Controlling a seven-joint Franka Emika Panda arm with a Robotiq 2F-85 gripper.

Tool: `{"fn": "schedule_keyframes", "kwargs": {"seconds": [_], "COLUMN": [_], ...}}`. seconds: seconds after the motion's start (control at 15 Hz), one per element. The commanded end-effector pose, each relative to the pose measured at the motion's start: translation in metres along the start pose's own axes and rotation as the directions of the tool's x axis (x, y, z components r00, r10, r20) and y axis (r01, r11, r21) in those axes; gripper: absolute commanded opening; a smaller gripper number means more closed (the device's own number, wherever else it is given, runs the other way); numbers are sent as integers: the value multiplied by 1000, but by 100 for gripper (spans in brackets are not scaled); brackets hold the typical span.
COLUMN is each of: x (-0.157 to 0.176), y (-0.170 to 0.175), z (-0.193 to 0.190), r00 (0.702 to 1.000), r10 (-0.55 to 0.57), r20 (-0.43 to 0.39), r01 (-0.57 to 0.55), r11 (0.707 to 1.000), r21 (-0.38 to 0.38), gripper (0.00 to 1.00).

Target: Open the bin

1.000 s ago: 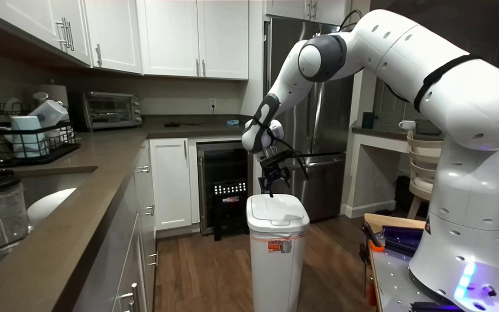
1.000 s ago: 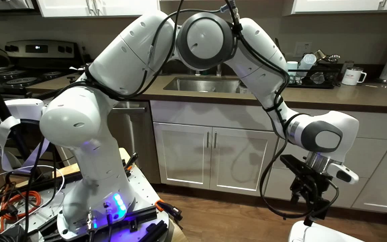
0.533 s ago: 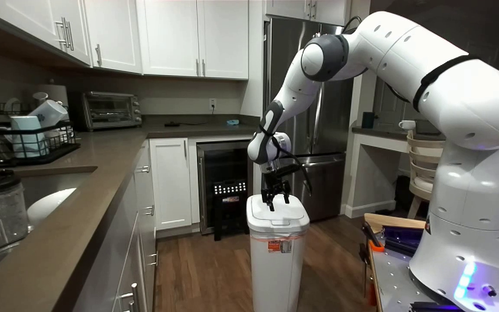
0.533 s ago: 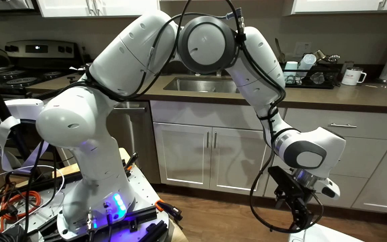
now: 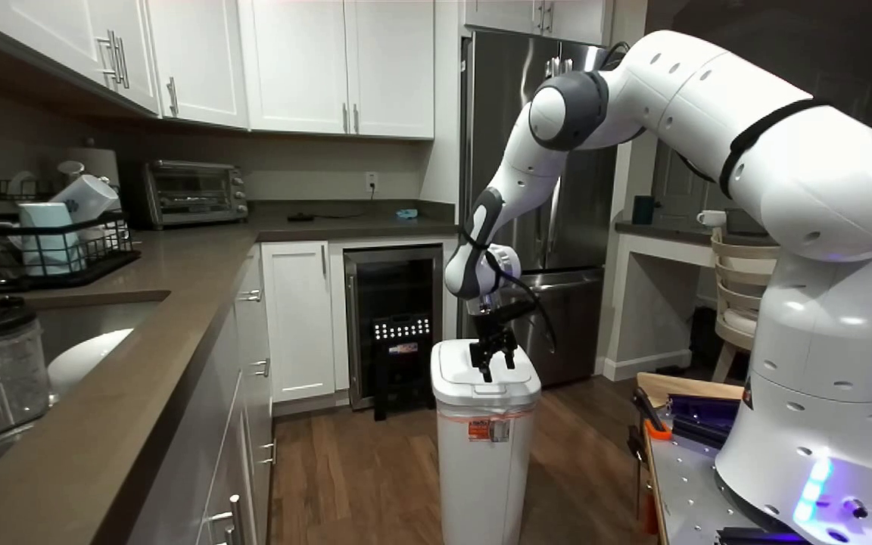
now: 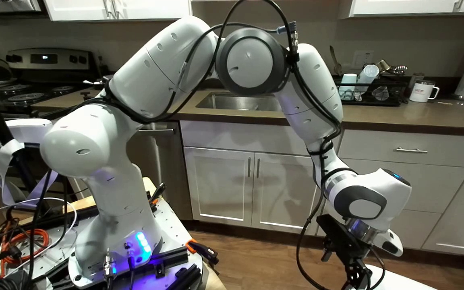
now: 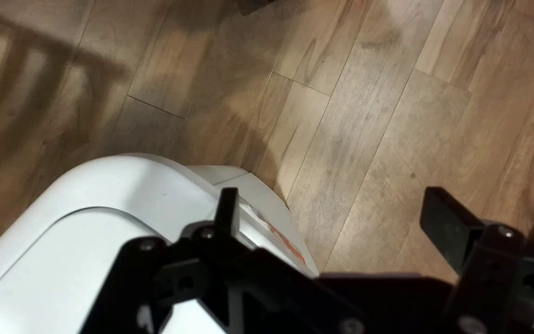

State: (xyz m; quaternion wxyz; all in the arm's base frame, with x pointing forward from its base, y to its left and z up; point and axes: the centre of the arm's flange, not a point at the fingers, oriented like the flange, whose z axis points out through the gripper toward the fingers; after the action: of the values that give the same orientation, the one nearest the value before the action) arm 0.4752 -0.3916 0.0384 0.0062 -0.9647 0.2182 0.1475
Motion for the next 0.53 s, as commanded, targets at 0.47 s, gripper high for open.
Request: {"fn": "schedule_keyframes", "kwargs": {"seconds": [0.47], "x": [23], "y": [-32], "z": [34], "r00": [962], "r10": [-238], "r20": [-133], "r01": [234], "r11": [971], "r21": [-42], "gripper": [100]}}
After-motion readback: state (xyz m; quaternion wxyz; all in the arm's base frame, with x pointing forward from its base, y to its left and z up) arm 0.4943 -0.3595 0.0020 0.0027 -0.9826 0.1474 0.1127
